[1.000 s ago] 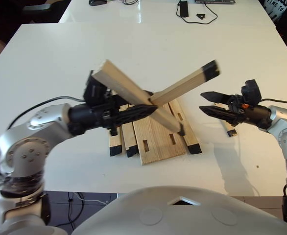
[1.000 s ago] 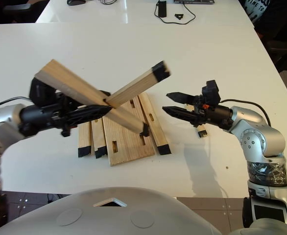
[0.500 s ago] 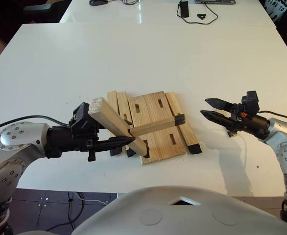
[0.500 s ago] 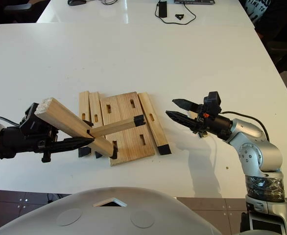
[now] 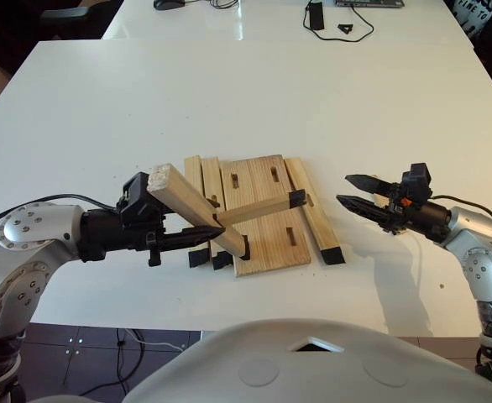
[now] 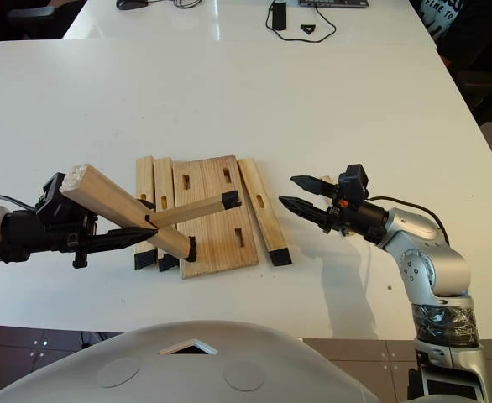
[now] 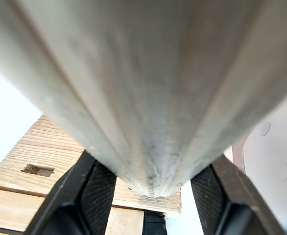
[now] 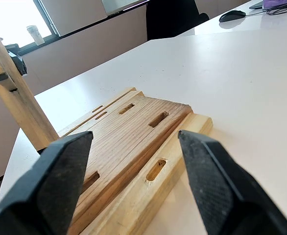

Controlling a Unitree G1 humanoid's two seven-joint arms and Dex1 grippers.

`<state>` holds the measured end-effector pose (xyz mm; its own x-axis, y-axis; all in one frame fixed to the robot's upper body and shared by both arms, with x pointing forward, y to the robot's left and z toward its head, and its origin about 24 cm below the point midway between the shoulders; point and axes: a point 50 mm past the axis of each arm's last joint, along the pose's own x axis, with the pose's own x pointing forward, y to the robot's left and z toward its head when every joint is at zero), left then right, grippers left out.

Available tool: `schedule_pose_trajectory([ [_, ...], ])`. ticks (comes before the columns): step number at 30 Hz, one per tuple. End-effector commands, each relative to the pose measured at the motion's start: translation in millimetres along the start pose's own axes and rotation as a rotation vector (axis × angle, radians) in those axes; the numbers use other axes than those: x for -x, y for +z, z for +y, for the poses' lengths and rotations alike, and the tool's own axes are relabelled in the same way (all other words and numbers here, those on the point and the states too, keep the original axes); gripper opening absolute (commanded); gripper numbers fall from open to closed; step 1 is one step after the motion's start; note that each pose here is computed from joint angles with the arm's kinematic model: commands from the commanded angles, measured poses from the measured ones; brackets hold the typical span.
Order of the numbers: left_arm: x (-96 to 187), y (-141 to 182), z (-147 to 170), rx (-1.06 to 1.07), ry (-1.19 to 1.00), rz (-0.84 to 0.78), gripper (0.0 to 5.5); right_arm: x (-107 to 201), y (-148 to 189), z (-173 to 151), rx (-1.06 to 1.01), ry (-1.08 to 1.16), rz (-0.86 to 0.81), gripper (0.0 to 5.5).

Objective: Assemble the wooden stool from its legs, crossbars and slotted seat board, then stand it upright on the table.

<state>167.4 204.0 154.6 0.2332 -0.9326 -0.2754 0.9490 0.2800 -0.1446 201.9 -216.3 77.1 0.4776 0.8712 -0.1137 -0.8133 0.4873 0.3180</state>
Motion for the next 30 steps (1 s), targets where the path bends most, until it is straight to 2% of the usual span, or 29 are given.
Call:
schedule_pose_trajectory([
  [1, -1.7, 1.4, 4.9, -0.027, 0.034, 0.025, 2.06, 0.1, -0.6, -1.8, 0.026, -0.007, 0.020, 3.19],
  [20, -3.8, 14.2, 15.2, -0.155, 0.051, 0.041, 2.06, 0.3, -11.9, -1.6, 0.038, -0.023, 0.067, 3.19],
  [30, -15.0, -11.7, 4.5, -0.178, 0.002, 0.134, 2.06, -0.5, -13.1, -2.9, 0.045, -0.028, 0.078, 3.19],
])
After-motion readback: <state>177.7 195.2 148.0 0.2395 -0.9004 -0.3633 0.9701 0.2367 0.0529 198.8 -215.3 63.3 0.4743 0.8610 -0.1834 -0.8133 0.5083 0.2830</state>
